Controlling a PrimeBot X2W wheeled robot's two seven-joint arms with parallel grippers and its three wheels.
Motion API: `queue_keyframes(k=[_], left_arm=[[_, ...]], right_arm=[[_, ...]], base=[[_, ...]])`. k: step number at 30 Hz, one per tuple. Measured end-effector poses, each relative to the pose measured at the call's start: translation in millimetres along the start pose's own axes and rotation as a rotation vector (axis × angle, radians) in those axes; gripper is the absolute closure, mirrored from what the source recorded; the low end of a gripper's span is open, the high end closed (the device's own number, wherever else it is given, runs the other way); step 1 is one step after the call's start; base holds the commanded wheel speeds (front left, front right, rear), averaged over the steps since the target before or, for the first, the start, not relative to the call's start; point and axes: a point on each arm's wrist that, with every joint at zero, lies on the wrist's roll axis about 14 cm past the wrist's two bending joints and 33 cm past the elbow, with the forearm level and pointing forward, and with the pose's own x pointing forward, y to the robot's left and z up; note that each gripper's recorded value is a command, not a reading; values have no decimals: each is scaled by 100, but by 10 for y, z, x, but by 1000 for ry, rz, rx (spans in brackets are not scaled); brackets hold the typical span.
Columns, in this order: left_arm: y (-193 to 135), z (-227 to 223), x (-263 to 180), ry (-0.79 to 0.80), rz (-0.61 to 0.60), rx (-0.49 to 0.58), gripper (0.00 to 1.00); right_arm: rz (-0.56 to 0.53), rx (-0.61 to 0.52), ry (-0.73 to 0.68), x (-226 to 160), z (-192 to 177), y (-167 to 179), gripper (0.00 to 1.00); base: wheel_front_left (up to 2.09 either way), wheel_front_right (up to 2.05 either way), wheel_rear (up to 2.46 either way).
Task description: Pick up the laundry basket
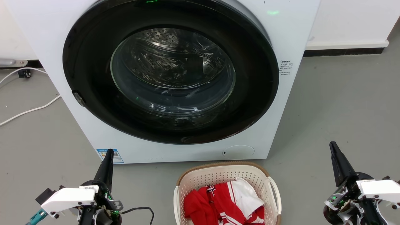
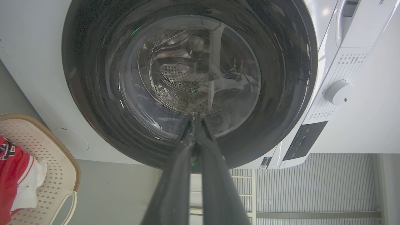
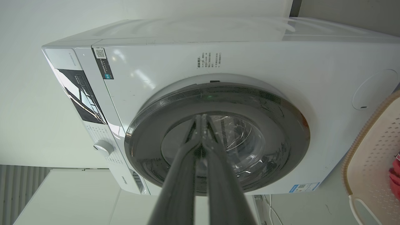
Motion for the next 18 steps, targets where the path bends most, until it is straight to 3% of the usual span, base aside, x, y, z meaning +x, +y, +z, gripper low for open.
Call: queue_keyframes(k=[18], left_arm=[[0, -1, 0, 0, 0, 0, 100]], right_arm=[[0, 0, 0, 0, 0, 0, 100]], base=[[0, 0, 0]])
